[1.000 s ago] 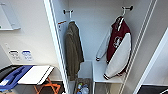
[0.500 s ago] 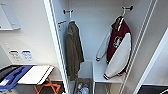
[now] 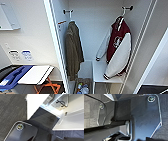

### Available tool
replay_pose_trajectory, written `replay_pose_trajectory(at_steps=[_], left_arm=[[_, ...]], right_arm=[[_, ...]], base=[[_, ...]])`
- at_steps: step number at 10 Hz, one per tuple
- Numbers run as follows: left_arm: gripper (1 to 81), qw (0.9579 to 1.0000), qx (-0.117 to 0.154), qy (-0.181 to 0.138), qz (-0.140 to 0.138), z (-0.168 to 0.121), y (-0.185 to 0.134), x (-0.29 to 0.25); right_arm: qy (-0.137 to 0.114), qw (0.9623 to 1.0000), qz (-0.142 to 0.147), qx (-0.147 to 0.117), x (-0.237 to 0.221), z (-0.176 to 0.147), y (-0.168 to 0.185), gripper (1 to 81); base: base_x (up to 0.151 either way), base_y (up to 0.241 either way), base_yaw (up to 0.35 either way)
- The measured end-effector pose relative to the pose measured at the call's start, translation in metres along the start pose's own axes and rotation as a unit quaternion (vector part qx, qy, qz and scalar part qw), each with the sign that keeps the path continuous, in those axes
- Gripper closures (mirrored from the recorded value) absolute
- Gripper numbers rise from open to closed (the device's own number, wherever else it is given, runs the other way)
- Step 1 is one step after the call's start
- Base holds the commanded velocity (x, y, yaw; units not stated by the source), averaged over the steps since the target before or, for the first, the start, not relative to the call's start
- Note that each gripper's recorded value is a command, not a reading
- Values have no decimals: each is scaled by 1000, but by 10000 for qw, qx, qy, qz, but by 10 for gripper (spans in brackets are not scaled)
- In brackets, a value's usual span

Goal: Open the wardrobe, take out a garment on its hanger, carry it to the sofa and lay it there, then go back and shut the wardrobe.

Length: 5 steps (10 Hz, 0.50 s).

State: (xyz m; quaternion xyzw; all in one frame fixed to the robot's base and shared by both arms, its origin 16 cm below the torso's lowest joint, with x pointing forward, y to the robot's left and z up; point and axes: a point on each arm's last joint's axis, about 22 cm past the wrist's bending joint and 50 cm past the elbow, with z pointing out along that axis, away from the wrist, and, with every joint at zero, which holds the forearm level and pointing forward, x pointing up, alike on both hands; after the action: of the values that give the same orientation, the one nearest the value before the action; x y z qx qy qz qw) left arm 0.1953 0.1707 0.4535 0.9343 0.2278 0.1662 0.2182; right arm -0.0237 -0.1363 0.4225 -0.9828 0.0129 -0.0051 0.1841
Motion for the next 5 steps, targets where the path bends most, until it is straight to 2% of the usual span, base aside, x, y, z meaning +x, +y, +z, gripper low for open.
replay_pose_trajectory(at_steps=[2, 3, 5], left_arm=[[10, 9976, -177, 377, -548, -1, 6, 25], [10, 9956, -336, 556, -672, 0, 17, 31], [10, 9928, -591, 768, -699, 6, 46, 49]], right_arm=[[6, 10000, 10, 9, 1, 1, -2, 10], [6, 10000, 12, 14, 1, 1, -3, 10], [6, 10000, 16, 16, 1, 1, -3, 10]], base=[[0, 0, 0], [0, 0, 0], [0, 0, 0]])
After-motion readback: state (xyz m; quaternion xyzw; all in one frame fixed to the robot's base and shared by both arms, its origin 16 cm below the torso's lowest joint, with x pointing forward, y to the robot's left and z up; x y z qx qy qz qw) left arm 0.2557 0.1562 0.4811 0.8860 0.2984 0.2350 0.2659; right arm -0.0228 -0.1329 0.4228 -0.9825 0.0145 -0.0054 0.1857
